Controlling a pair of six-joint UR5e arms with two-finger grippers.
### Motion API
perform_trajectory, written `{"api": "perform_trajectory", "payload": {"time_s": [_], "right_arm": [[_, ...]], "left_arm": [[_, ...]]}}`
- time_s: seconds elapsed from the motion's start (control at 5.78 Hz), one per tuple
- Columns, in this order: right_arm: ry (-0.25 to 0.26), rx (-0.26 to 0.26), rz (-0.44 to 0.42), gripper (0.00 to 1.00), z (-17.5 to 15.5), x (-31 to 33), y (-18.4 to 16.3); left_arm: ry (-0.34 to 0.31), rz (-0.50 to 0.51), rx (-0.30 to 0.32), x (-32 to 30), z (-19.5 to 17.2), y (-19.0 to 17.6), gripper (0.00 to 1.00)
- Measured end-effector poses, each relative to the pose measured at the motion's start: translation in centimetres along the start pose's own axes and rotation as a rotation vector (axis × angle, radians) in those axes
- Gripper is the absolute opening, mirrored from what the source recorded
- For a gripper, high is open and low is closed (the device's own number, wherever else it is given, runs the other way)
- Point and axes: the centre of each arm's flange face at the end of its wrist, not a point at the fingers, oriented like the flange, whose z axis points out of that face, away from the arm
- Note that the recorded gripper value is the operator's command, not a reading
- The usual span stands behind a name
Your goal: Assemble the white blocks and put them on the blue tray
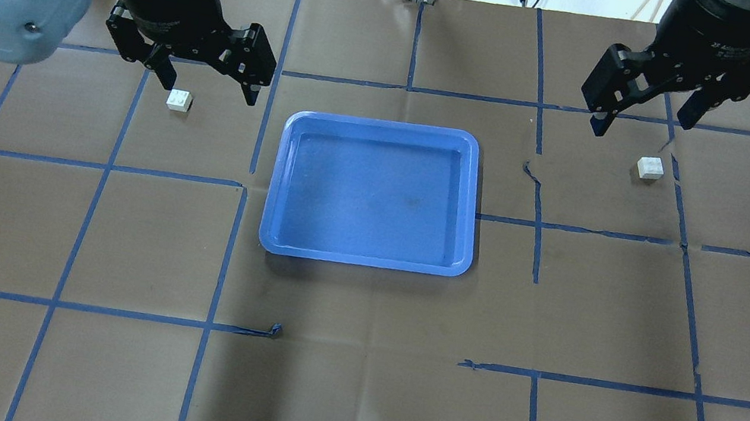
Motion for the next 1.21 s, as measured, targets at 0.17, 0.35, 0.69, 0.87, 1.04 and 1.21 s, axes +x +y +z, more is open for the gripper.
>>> {"api": "perform_trajectory", "payload": {"time_s": [0.17, 0.35, 0.69, 0.87, 1.04, 1.21], "right_arm": [[0.004, 0.011, -0.127, 1.0, 0.1, 1.1, -0.2], [0.007, 0.019, -0.271, 1.0, 0.4, 3.2, -0.4], [-0.003, 0.017, -0.64, 1.0, 1.9, 9.7, -0.7], [0.004, 0.025, -0.842, 1.0, 2.9, 13.0, -1.1], [0.017, 0.033, -1.032, 1.0, 3.9, 15.8, -2.2], [0.04, 0.041, -1.195, 1.0, 4.7, 18.4, -4.7]], "left_arm": [[-0.011, -0.006, 0.013, -0.5, -0.3, 0.0, 0.99], [-0.021, -0.005, 0.017, -1.1, -0.2, -0.5, 0.99], [-0.029, -0.016, 0.045, -2.6, 2.6, -4.1, 0.99], [-0.032, -0.057, 0.059, -5.4, 5.7, -7.7, 0.99], [-0.037, -0.076, 0.08, -8.8, 9.2, -11.1, 0.99], [-0.044, -0.055, 0.091, -11.5, 13.0, -13.7, 0.99]]}}
